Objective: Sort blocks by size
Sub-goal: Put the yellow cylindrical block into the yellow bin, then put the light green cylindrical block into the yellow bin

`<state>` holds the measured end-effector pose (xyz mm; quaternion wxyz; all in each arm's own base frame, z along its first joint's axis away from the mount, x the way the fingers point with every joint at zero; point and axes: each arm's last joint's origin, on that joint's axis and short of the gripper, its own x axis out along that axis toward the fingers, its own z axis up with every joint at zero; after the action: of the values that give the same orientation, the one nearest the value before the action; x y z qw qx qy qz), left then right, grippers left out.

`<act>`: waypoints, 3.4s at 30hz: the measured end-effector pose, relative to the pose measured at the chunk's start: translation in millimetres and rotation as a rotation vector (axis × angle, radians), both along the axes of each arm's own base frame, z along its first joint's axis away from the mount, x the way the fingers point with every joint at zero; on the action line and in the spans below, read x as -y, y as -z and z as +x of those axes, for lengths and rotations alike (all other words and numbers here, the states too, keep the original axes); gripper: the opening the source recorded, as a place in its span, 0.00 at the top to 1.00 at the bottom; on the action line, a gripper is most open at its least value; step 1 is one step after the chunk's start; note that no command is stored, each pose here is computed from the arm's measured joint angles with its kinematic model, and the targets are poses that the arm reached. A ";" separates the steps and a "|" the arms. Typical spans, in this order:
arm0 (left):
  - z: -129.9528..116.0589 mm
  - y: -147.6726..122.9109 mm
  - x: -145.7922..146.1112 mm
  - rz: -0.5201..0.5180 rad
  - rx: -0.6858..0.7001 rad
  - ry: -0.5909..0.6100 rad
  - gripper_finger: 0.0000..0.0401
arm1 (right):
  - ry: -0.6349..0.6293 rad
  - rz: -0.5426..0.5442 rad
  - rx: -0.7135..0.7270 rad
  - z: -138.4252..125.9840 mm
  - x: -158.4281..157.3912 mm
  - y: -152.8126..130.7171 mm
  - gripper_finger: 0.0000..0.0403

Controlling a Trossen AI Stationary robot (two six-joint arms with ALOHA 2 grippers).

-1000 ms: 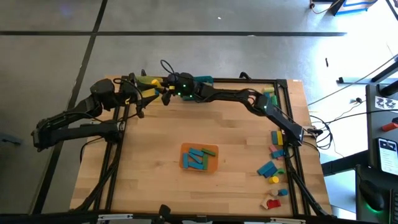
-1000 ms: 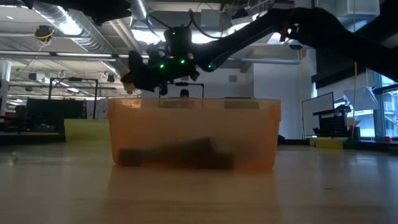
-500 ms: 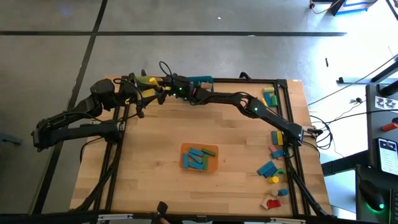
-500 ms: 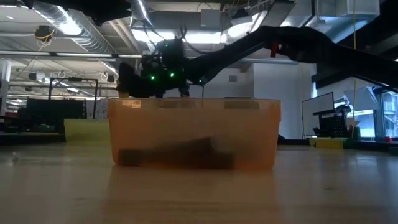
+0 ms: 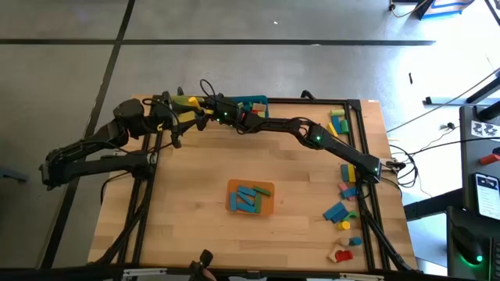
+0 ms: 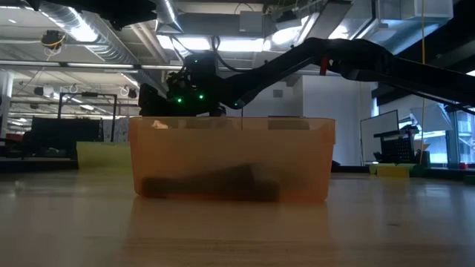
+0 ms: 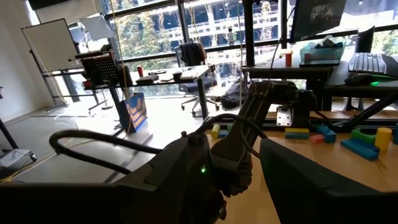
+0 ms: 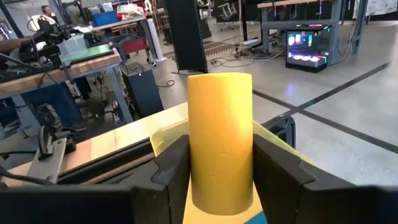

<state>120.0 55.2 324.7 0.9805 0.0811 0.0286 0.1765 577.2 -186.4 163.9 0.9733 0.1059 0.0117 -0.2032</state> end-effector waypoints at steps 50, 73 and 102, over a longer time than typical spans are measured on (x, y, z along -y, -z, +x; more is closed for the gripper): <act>0.0 0.1 0.0 -0.002 -0.001 0.000 0.55 | 0.014 -0.043 -0.084 2.3 1.6 37.6 0.62; 0.0 0.5 0.1 -0.009 -0.002 0.000 0.55 | 0.018 -0.058 -0.094 2.2 1.7 37.9 0.39; -0.1 3.8 0.1 -0.025 -0.033 0.000 0.55 | 0.036 -0.268 -0.193 -66.1 -10.6 -180.6 0.51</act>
<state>119.8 55.1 320.9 0.9809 0.0716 0.0469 0.1748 511.1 -175.8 344.5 0.9693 -0.0444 0.0759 -0.2297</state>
